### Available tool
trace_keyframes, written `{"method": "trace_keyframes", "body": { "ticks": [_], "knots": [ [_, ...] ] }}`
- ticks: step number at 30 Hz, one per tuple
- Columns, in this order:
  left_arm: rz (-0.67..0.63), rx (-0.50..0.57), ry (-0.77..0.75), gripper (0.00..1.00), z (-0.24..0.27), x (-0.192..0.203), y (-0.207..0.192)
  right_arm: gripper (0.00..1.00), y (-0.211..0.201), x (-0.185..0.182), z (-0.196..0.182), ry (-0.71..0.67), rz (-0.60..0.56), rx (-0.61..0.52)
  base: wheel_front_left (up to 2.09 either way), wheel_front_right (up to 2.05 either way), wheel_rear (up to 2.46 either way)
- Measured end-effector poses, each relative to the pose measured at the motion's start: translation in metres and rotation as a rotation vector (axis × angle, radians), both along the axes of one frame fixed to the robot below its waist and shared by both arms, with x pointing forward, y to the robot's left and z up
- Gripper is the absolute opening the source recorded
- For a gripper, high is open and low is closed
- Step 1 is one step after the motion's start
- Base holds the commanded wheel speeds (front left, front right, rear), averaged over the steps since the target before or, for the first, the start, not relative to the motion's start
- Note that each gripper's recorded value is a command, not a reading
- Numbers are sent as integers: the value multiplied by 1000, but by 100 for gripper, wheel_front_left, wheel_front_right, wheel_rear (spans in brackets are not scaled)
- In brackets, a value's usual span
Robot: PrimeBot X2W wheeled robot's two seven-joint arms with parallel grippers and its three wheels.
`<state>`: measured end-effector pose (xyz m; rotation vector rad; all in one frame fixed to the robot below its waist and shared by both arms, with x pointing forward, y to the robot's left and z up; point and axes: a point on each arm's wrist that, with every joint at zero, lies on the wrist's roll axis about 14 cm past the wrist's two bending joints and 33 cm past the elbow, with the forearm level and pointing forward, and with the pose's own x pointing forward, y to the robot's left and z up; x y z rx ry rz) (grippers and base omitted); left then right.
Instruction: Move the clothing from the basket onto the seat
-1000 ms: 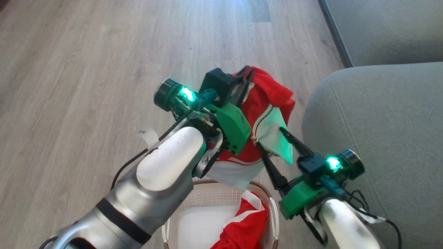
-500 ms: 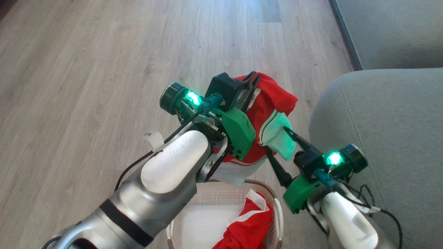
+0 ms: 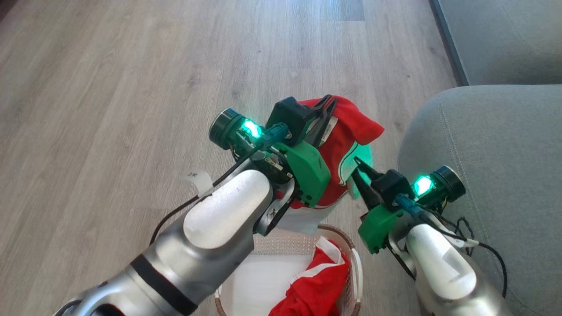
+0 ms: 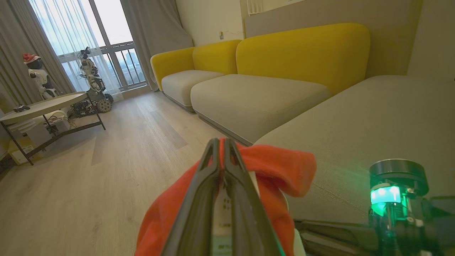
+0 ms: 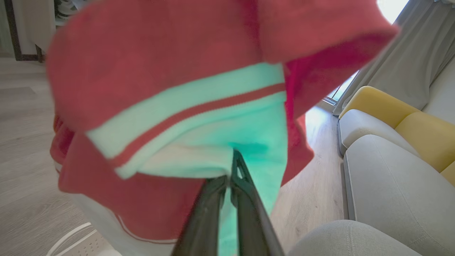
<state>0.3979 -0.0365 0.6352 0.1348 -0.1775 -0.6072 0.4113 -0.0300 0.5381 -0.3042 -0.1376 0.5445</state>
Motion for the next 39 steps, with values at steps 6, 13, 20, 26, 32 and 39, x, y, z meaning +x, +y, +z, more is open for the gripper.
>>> {"method": "trace_keyframes", "body": {
  "ticks": [6,13,20,26,32,39],
  "knots": [
    [7,-11,8,0,-4,3,0,0,-2,2,1,8,-6,27,0,0,0],
    [15,-52,8,48,-7,10,-1,0,-27,8,17,-27,-81,80,0,0,0],
    [-39,-116,71,100,-30,5,-16,0,-69,13,35,-87,-194,100,0,0,0],
    [-98,-112,104,100,-50,0,-36,0,-123,13,57,-158,-319,97,0,0,0],
    [-178,-107,137,100,-65,-11,-61,0,-173,3,69,-202,-436,83,0,0,0],
    [-309,-88,184,100,-85,-30,-101,0,-233,-21,76,-232,-583,53,0,0,0]
  ]
}}
